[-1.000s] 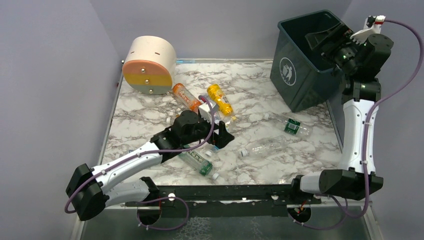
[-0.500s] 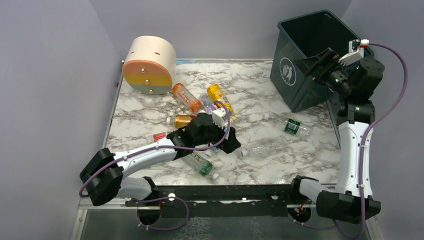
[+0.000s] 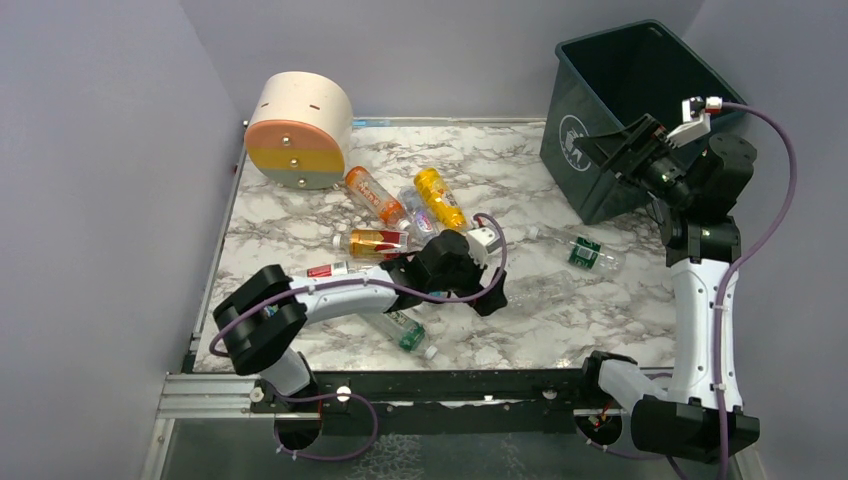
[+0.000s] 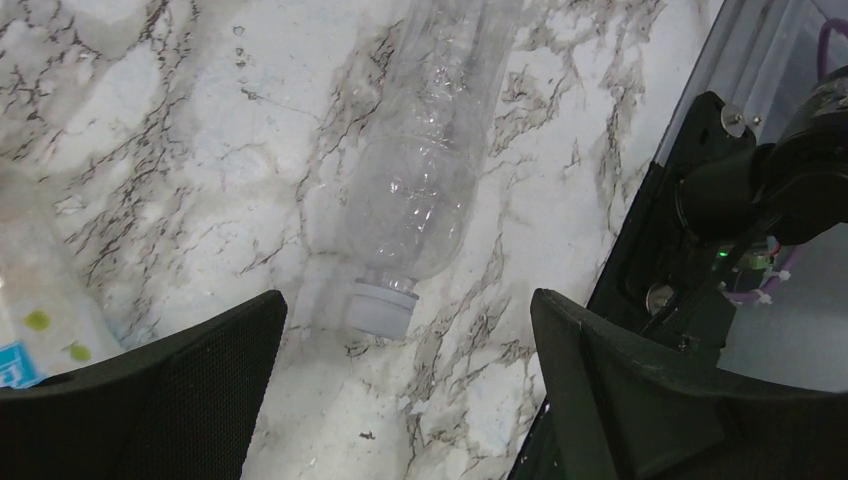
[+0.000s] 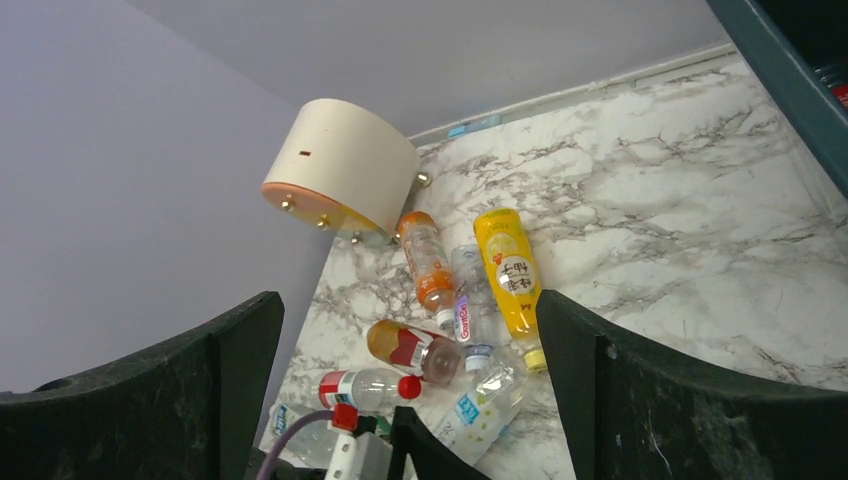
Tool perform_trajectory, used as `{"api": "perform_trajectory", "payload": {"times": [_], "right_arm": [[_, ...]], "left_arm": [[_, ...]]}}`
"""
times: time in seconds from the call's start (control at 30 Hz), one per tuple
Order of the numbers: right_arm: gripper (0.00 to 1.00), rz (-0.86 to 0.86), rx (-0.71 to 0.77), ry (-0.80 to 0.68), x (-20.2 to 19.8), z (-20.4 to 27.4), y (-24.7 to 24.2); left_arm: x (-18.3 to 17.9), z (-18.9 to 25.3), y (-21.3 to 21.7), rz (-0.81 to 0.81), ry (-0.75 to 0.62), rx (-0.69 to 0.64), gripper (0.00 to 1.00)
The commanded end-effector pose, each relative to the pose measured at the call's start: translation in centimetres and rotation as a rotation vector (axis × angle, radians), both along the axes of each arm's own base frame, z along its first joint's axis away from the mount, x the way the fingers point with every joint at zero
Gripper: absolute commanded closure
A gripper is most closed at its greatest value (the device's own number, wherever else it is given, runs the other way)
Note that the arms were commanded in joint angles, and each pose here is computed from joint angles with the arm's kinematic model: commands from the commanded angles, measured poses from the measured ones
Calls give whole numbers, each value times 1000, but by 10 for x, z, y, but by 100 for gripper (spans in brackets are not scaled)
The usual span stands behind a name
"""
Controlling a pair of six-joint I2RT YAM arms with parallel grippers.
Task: Put the plastic bottles in the bin
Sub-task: Pick up the plastic bottle at the center of the board.
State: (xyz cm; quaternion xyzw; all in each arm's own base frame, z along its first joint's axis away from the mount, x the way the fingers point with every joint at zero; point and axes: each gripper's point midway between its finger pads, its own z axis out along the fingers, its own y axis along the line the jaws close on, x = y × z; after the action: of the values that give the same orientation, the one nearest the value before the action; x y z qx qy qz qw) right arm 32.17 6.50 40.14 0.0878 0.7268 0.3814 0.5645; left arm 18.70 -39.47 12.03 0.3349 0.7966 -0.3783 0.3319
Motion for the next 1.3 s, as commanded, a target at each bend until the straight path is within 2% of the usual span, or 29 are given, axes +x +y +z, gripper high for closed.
{"api": "perform_trajectory", "payload": {"times": [0.0, 0.3, 0.77, 0.93, 1.07, 1.27], "right_arm": [[0, 56, 18, -27, -9, 5, 10], [0, 70, 27, -17, -10, -1, 12], [0, 86, 39, -3, -9, -7, 14], [0, 93, 44, 1, -9, -10, 15], [0, 102, 52, 5, -8, -11, 16], [0, 107, 54, 8, -8, -12, 17]], "left_arm": [[7, -7, -22, -43, -78, 19, 1], [27, -41, -52, -43, -179, 149, 1], [30, -81, -63, -87, -195, 251, 1], [29, -82, -63, -90, -194, 254, 13], [29, -80, -65, -94, -190, 250, 28], [27, -68, -61, -77, -188, 231, 31]]}}
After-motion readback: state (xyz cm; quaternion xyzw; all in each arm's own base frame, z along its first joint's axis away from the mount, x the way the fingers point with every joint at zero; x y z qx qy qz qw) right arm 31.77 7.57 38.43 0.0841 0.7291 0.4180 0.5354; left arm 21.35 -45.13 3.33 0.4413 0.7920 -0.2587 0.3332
